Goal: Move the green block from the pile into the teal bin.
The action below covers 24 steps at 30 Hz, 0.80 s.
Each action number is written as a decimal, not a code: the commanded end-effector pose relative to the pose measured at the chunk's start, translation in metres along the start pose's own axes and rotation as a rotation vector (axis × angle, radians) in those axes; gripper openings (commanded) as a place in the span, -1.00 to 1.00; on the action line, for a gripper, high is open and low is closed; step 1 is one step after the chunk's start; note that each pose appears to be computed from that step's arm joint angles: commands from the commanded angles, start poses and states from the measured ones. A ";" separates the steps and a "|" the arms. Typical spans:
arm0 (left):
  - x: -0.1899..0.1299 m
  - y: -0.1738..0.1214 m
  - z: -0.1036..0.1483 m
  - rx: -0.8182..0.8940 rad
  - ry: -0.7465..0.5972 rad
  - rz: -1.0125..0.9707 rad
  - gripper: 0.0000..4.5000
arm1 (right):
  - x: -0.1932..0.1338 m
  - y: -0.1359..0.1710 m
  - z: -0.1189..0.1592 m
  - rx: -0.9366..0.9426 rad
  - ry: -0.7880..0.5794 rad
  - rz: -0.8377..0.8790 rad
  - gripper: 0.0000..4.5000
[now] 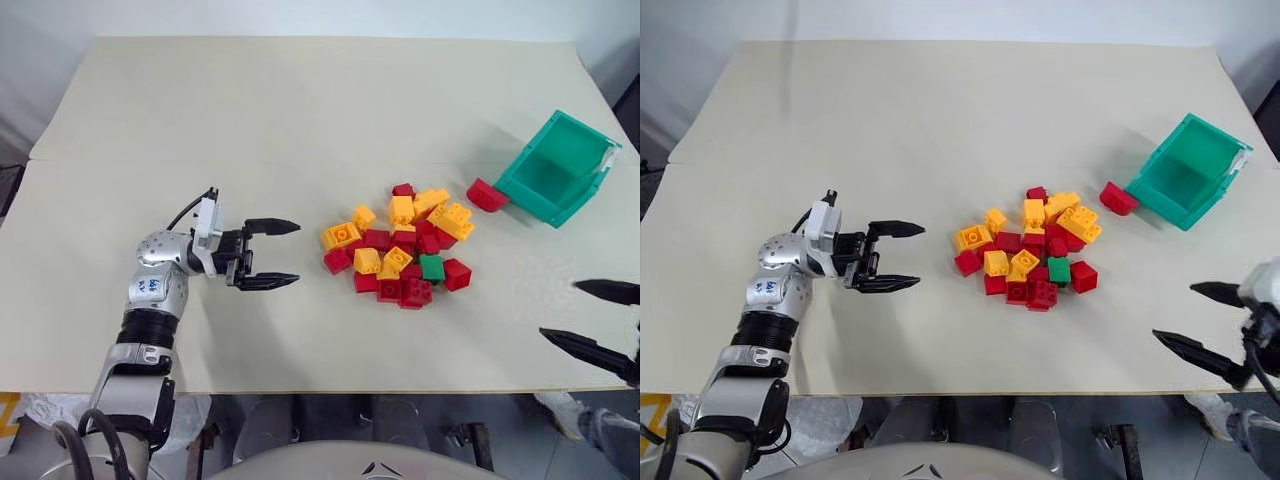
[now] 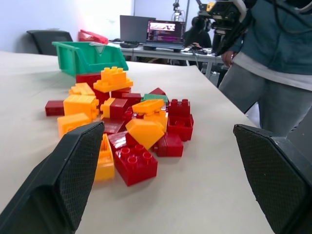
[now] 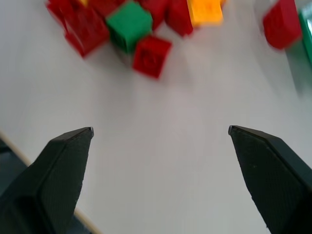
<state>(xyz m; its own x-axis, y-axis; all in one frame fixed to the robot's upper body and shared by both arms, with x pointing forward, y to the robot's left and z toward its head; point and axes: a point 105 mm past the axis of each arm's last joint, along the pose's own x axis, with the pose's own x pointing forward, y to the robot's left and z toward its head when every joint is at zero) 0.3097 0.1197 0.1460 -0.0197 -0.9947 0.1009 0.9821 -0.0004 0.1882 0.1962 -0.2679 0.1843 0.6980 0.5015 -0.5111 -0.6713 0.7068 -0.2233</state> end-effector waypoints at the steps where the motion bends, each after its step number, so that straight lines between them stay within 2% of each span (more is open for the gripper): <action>1: 0.000 -0.005 0.005 0.030 -0.006 -0.059 1.00 | 0.027 0.004 0.008 0.016 0.020 0.013 0.99; 4: 0.002 -0.007 0.005 0.035 -0.009 -0.062 1.00 | 0.070 0.009 0.016 0.029 0.054 0.070 0.99; 9: 0.002 -0.010 0.007 0.046 -0.015 -0.053 1.00 | 0.103 0.004 0.025 0.061 0.094 0.074 0.99; 16: -0.004 -0.018 0.008 0.049 -0.005 -0.022 1.00 | 0.125 0.009 0.016 0.071 0.230 0.116 0.99; 20: -0.007 -0.021 0.009 0.048 -0.006 0.003 1.00 | 0.135 0.011 0.021 0.066 0.236 0.139 0.99; 24: -0.005 -0.024 0.008 0.047 -0.006 0.006 1.00 | 0.142 0.011 0.009 0.066 0.305 0.141 0.99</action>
<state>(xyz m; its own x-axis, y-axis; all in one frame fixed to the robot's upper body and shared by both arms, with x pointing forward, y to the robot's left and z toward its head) 0.2881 0.1247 0.1408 -0.0111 -0.9961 0.0874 0.9794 0.0068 0.2016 0.2948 -0.1794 0.1442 0.5404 0.4812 -0.6902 -0.7420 0.6594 -0.1212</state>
